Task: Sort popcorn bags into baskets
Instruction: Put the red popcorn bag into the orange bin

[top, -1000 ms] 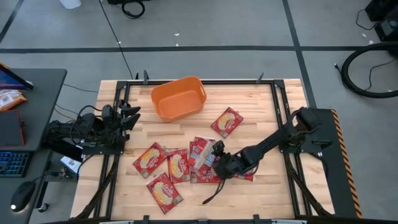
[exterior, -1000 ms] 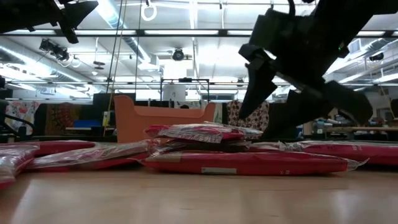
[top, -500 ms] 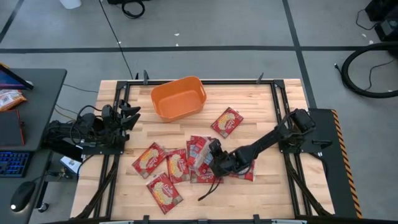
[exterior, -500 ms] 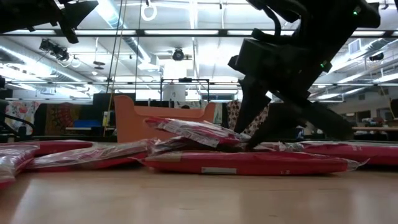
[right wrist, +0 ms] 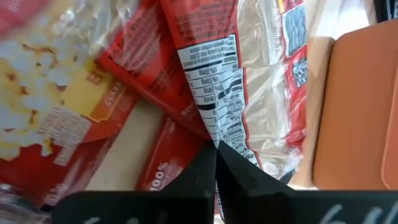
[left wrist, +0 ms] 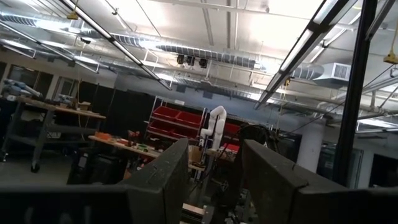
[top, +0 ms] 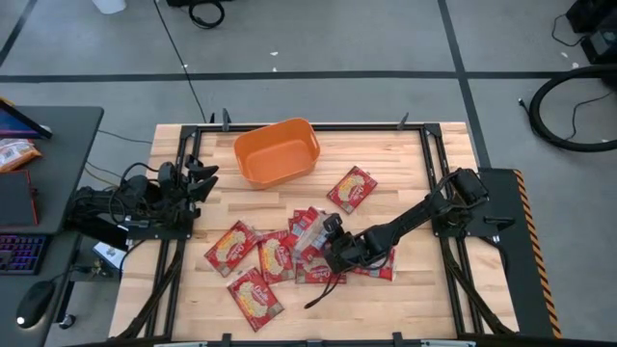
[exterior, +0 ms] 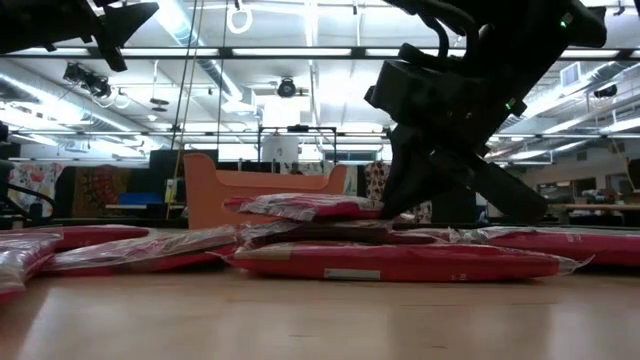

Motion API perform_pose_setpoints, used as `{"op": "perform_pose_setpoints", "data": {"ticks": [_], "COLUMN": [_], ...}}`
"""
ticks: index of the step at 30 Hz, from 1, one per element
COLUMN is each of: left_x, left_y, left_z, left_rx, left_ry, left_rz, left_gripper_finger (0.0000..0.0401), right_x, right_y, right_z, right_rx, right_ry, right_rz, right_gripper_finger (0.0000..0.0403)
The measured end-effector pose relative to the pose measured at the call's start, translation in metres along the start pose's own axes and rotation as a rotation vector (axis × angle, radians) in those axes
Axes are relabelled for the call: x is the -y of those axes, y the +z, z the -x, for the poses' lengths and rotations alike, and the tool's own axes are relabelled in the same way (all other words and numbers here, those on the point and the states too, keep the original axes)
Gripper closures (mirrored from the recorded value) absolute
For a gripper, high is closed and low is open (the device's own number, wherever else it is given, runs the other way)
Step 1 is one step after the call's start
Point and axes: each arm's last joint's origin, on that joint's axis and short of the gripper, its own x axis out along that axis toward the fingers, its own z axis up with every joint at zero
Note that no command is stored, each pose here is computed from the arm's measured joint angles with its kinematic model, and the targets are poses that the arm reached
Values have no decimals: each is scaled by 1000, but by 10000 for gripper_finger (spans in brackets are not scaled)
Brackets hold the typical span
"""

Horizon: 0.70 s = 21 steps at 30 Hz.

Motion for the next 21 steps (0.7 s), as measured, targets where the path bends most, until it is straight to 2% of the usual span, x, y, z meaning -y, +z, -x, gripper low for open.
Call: {"op": "perform_pose_setpoints", "data": {"ticks": [4, 12, 16, 21], "left_x": [0, 0, 0, 0], "left_y": [0, -1, -1, -1], "left_z": [0, 0, 0, 0], "left_rx": [-2, -7, -7, -15], "left_ry": [0, 1, 1, 2], "left_rz": [28, 50, 50, 47], "left_gripper_finger": [245, 245, 245, 245], "right_x": [9, 49, 69, 88], "right_y": [0, -4, -6, -7], "right_z": [10, 39, 43, 41], "right_rx": [10, 69, 99, 122], "right_ry": [-39, -132, -177, -236], "right_rz": [26, -30, -58, -21], "right_gripper_finger": [397, 398, 399, 400]}}
